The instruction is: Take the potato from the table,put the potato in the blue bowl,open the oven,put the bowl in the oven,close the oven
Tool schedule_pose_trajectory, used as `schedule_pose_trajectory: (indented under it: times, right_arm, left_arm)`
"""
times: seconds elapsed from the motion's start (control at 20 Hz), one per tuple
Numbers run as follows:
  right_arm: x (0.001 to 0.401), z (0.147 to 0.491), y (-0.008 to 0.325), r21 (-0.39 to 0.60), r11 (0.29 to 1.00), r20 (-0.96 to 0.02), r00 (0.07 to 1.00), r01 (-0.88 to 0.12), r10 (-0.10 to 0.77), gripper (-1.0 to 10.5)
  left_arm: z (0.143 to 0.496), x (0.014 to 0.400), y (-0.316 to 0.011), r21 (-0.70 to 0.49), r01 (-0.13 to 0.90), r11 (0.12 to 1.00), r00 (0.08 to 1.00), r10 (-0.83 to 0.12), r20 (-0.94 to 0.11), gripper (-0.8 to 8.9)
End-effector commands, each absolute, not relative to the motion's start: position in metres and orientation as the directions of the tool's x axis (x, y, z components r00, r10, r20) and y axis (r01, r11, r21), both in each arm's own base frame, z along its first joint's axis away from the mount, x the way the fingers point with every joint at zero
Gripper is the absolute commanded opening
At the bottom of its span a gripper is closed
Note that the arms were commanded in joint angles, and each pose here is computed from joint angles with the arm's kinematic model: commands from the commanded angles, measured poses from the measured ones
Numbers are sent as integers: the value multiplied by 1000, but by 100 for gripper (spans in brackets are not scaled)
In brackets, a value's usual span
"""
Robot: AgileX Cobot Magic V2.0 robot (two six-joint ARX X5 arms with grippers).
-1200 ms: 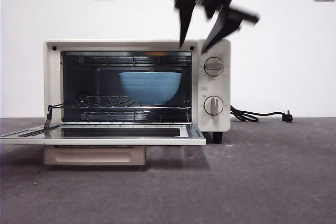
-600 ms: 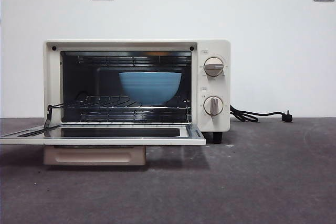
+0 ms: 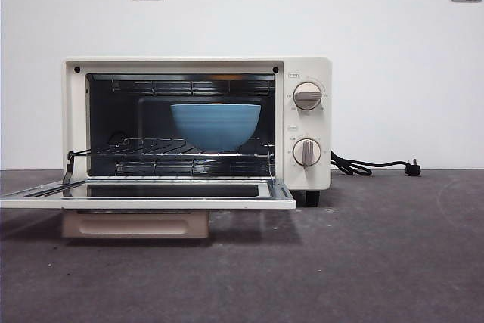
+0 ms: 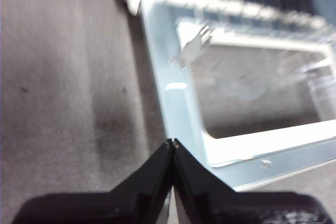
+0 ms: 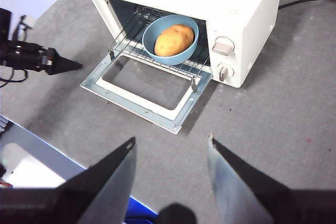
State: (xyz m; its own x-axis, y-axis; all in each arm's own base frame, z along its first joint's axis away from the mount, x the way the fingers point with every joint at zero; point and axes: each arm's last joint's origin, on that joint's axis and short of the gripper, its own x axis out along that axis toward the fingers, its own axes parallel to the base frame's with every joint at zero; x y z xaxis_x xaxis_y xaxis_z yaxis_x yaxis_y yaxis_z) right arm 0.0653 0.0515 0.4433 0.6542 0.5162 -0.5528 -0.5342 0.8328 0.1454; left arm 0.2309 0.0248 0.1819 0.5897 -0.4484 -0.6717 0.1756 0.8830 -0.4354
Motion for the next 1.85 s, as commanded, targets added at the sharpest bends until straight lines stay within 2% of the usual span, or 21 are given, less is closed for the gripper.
schedule_pose_trajectory:
  times: [0.05,0.4,0.6,0.75,0.95,1.15,1.55,1.65,1.85]
  right_arm:
    - [64,443,51,152,834,-561,648,-531,515,221]
    - [64,441,51,162,838,-575,640,-521,509,221]
    - [64,441,51,168,840,-575,640,-517,509,221]
    - [64,441,51,170,840,-575,641,-515,509,221]
    - [64,441,51,169,841,-575,642,-514,508,221]
    - [64,441,51,171,842,-575,642,-511,507,221]
    - [64,441,51,184,846,-577,642,-501,506,221]
    - [64,441,51,186,846,-577,641,-500,506,221]
    - [64,441,51,185,846,-577,641,-500,505,221]
  left_arm:
    - [167,237,26,-439,177,881,559,-458,-691,-9]
    - [138,250,22,-460,180,869,495,-484,-722,-9]
    - [127,252,15,-521,220,825,437,-561,-703,-9]
    - [126,252,15,-563,240,791,429,-607,-669,-9]
    - [135,258,22,-673,264,691,462,-703,-541,-8]
    - [153,271,31,-710,309,633,493,-745,-450,-8]
    - [200,306,31,-609,438,661,580,-725,-370,-8]
    - [209,313,30,-580,438,687,611,-701,-369,-8]
    - [223,313,24,-569,460,682,605,-710,-362,-8]
